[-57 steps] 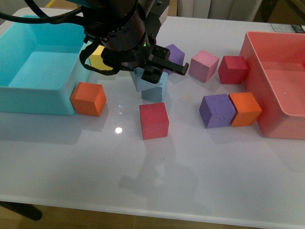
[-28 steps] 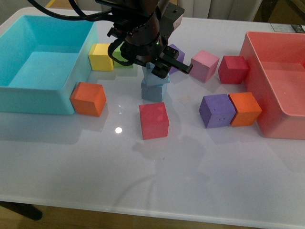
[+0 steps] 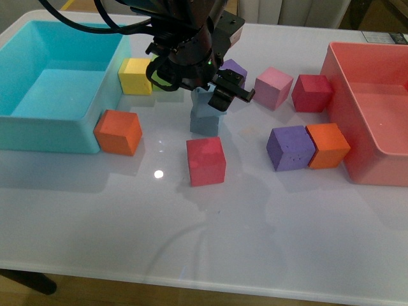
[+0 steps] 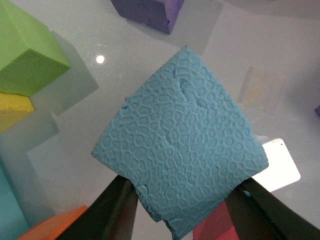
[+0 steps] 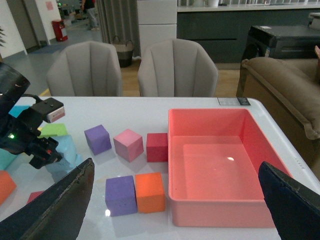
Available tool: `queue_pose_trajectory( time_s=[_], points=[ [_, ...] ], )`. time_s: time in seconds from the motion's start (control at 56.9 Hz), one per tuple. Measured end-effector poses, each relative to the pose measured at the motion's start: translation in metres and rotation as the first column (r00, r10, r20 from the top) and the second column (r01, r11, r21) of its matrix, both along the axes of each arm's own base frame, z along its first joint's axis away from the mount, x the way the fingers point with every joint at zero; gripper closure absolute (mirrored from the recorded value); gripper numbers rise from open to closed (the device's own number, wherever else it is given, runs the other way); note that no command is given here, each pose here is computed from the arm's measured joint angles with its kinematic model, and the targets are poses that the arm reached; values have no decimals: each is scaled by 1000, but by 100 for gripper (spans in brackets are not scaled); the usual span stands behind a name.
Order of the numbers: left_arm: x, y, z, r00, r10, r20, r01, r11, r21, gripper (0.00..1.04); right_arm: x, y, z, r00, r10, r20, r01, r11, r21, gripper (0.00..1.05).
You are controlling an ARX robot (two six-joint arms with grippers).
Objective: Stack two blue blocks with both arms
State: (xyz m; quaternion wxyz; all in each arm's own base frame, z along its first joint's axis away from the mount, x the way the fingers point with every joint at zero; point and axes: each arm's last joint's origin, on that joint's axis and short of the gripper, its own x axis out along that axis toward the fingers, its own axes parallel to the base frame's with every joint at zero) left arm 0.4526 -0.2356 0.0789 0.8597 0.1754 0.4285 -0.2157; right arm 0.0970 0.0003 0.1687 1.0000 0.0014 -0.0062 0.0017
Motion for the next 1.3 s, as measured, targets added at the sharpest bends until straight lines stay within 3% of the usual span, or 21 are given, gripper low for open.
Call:
queue_pose_trajectory(
  time_s=[0.228, 0.439, 0.931, 1.089, 1.3],
  points=[
    [0, 1, 0, 1000, -1, -3, 1, 1000, -2, 7, 0, 0, 0, 1000, 0, 0, 0, 1000, 0, 9],
    [-10, 10, -3, 1000, -4, -26, 4, 1000, -6, 9, 0, 0, 0, 1000, 0, 0, 0, 1000, 0, 9],
    [-55, 41, 20, 999, 26, -33, -28, 999, -38, 9, 0, 0, 0, 1000, 0, 0, 0, 1000, 0, 9],
    [-78, 61, 49, 998, 35, 57, -29, 994, -107, 9, 0, 0, 0, 1000, 0, 0, 0, 1000, 0, 9],
    [-122, 112, 97, 974, 115, 196, -74, 976, -205, 9, 0, 0, 0, 1000, 0, 0, 0, 1000, 0, 9]
  ],
)
